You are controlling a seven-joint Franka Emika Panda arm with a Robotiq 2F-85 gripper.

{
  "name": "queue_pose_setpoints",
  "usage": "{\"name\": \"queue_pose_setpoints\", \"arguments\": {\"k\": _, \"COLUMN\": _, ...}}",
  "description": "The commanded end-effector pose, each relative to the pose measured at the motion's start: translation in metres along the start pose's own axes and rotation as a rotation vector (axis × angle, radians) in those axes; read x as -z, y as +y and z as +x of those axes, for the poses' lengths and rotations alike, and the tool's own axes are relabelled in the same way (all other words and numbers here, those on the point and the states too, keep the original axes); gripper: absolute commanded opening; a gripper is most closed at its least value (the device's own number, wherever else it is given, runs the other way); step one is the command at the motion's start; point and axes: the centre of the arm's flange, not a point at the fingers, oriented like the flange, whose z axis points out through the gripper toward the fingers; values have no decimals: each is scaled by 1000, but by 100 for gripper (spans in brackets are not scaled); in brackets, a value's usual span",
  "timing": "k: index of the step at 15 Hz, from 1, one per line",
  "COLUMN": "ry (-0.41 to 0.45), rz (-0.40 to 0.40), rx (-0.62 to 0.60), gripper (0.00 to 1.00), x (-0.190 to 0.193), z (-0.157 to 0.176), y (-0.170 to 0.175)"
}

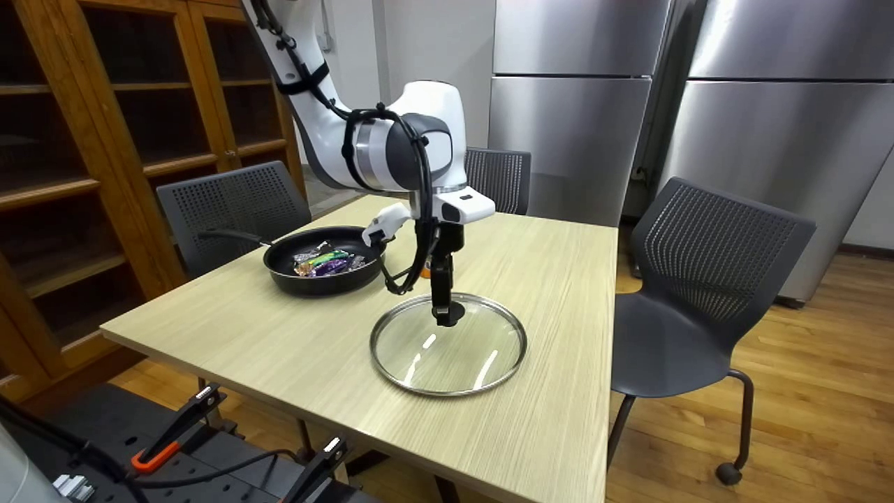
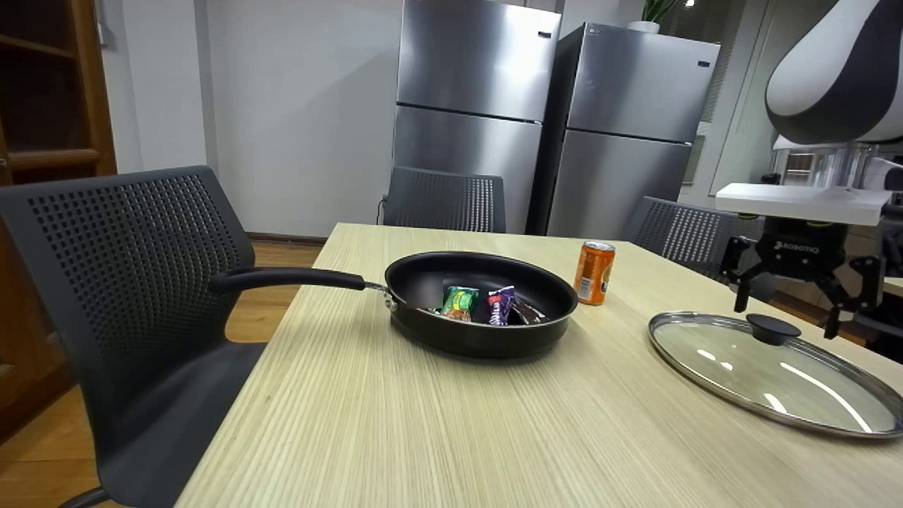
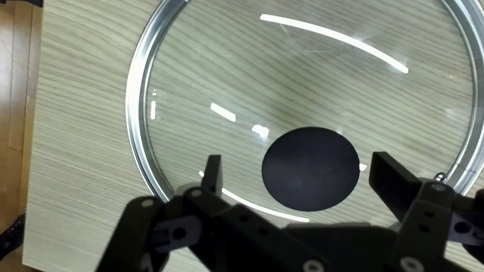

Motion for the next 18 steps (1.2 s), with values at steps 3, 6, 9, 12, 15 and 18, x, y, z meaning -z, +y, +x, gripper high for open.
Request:
{"name": "queue_pose_setpoints", "arguments": {"k": 3, "ry": 16, "rz": -25, "rx": -37, "gripper": 100, "x": -9, "z": 8, "y": -9}}
{"name": "queue_pose_setpoints", "arguments": {"k": 6, "ry": 18, "rz": -30, "rx": -33, "gripper": 75, "x": -12, "z": 9, "y": -10}}
{"name": "queue_pose_setpoints", "arguments": {"k": 9, "ry": 17, "rz": -31, "rx": -28, "gripper": 58, "x": -12, "z": 9, "y": -9}}
{"name": "queue_pose_setpoints", "arguments": {"k": 12, "ry": 16, "rz": -29, "rx": -22, "gripper": 39, "x": -11, "z": 8, "y": -6}}
{"name": "queue_pose_setpoints", "arguments": {"k": 15, "ry": 6, "rz": -25, "rx": -11, "gripper": 39, "x": -5, "z": 6, "y": -2}}
{"name": "queue_pose_setpoints", "arguments": {"k": 18, "ry": -7, "rz": -21, "rx": 15, "gripper": 39, "x": 8, "z": 3, "y": 3}}
